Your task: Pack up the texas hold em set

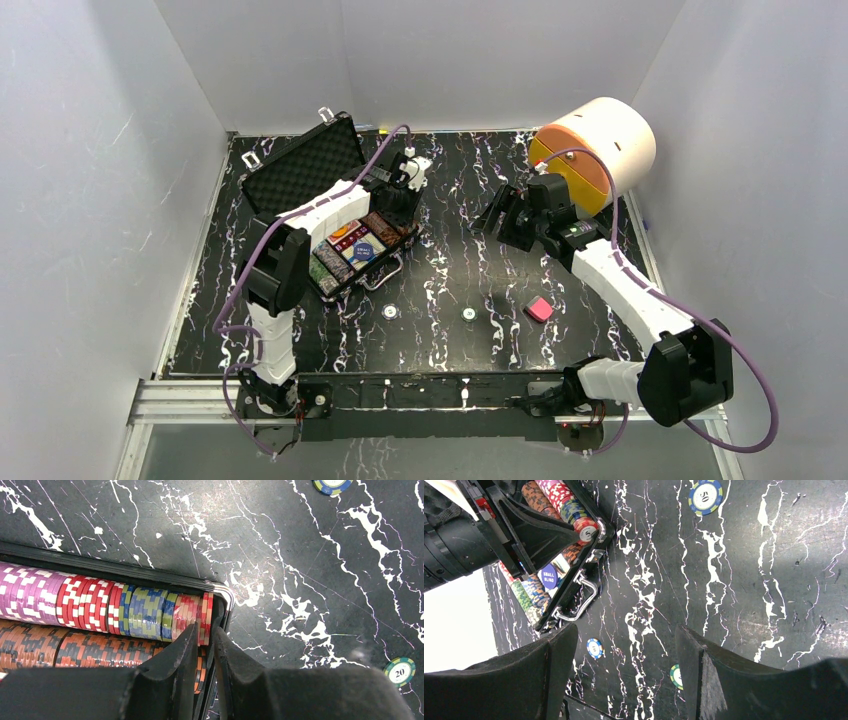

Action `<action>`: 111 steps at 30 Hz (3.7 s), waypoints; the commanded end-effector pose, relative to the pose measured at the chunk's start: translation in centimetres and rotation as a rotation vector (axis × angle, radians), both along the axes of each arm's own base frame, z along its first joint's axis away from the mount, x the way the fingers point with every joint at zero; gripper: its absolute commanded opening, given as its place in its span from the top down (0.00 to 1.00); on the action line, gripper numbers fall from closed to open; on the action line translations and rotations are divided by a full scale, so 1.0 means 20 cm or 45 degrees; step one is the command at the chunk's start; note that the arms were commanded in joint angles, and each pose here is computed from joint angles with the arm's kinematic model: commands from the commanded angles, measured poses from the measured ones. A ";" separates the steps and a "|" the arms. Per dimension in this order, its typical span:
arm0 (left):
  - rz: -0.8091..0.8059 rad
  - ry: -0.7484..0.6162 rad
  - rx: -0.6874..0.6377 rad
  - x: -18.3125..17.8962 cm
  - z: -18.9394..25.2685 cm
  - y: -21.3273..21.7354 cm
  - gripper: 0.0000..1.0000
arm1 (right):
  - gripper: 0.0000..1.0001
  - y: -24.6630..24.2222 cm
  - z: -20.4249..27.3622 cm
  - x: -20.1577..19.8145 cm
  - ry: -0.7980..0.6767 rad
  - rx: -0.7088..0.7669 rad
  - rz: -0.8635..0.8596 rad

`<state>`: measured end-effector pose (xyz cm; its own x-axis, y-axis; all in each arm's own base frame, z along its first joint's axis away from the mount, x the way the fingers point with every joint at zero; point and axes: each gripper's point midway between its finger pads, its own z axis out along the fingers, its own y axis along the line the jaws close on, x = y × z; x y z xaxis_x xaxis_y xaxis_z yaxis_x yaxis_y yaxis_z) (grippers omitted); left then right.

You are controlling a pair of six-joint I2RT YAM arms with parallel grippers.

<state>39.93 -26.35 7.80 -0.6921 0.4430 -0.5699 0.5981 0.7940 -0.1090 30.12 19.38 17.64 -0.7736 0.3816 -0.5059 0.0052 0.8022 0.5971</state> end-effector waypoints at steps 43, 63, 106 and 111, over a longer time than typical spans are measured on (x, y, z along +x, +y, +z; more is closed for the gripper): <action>0.068 -0.048 -0.131 -0.02 0.26 -0.02 0.87 | 0.21 0.00 0.00 0.10 -0.064 -0.071 0.018; 0.439 -0.378 -0.422 -0.36 0.74 0.30 0.15 | 0.19 -0.05 -0.57 0.58 0.206 -0.696 0.070; 0.461 -0.298 -0.506 -0.43 0.70 0.28 0.02 | 0.30 0.12 -0.58 0.66 0.210 -0.804 0.207; 0.464 -0.282 -0.507 -0.44 0.69 0.28 0.02 | 0.32 0.11 -0.67 0.64 0.259 -0.828 0.214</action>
<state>31.18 -20.69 21.29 -0.6030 -0.0703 -0.7946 0.3357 0.8813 -0.3327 42.06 21.05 3.34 -0.9078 -0.0948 -0.4085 -0.0962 0.9952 -0.0173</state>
